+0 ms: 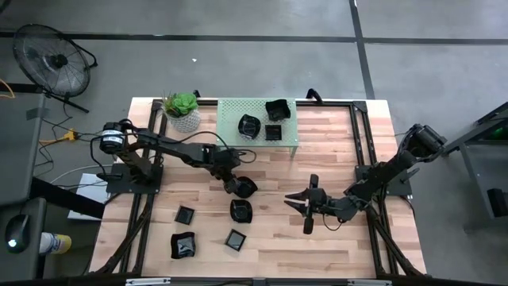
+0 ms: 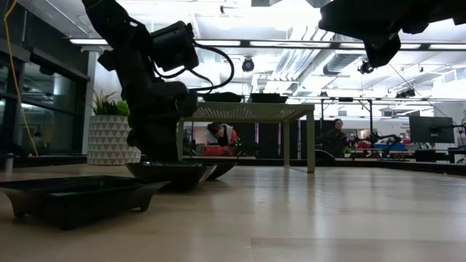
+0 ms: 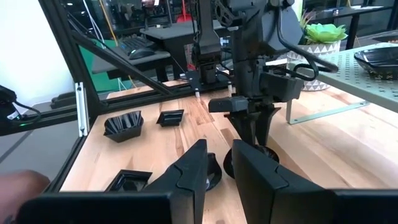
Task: Pick & Place Mini shaped plates
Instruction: Stack the leaf shaped plate on top of the leaf shaped plate on the shelf
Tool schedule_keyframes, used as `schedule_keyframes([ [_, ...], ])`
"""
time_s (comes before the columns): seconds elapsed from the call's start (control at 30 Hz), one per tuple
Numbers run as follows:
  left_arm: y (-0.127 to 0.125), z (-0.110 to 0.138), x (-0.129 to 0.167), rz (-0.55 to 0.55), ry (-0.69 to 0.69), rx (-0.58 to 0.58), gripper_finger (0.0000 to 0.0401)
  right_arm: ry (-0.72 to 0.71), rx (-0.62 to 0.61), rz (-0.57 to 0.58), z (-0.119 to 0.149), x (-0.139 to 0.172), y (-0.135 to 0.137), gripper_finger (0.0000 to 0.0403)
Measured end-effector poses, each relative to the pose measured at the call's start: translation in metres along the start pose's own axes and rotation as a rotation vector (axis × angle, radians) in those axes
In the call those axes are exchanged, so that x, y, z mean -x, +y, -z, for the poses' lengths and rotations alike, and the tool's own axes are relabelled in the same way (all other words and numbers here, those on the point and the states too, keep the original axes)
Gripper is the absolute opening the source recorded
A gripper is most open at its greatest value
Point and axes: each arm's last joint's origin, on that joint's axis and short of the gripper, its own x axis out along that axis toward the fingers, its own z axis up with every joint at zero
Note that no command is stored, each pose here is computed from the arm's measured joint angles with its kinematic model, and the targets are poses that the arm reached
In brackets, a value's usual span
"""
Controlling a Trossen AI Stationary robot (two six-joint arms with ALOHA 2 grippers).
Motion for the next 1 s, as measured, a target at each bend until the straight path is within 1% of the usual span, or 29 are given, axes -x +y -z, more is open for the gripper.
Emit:
schedule_keyframes([
  [0.17, 0.0000, -0.0004, -0.0014, 0.002, -0.002, 0.004, 0.0173, -0.001, 0.000, 0.000, 0.0004, 0.0014, 0.0012, 0.0071],
  [0.27, 0.0000, -0.0004, -0.0014, 0.000, -0.003, 0.011, 0.0159, -0.001, 0.000, 0.001, 0.0004, 0.0013, 0.0011, 0.0071],
  [0.43, 0.0001, -0.0003, -0.0014, -0.001, -0.002, 0.012, 0.0108, -0.001, 0.001, 0.002, 0.0004, 0.0013, 0.0011, 0.0071],
  [0.67, -0.0005, 0.0000, -0.0014, 0.017, 0.009, 0.005, 0.0018, -0.001, 0.000, 0.003, 0.0003, 0.0013, 0.0010, 0.0071],
  [0.7, -0.0007, -0.0001, -0.0013, 0.022, 0.010, 0.000, 0.0010, -0.001, 0.001, 0.003, 0.0003, 0.0013, 0.0010, 0.0071],
  [1.0, -0.0017, -0.0008, 0.0020, 0.029, 0.003, -0.010, 0.0002, 0.005, 0.000, 0.005, 0.0011, 0.0013, 0.0008, 0.0071],
])
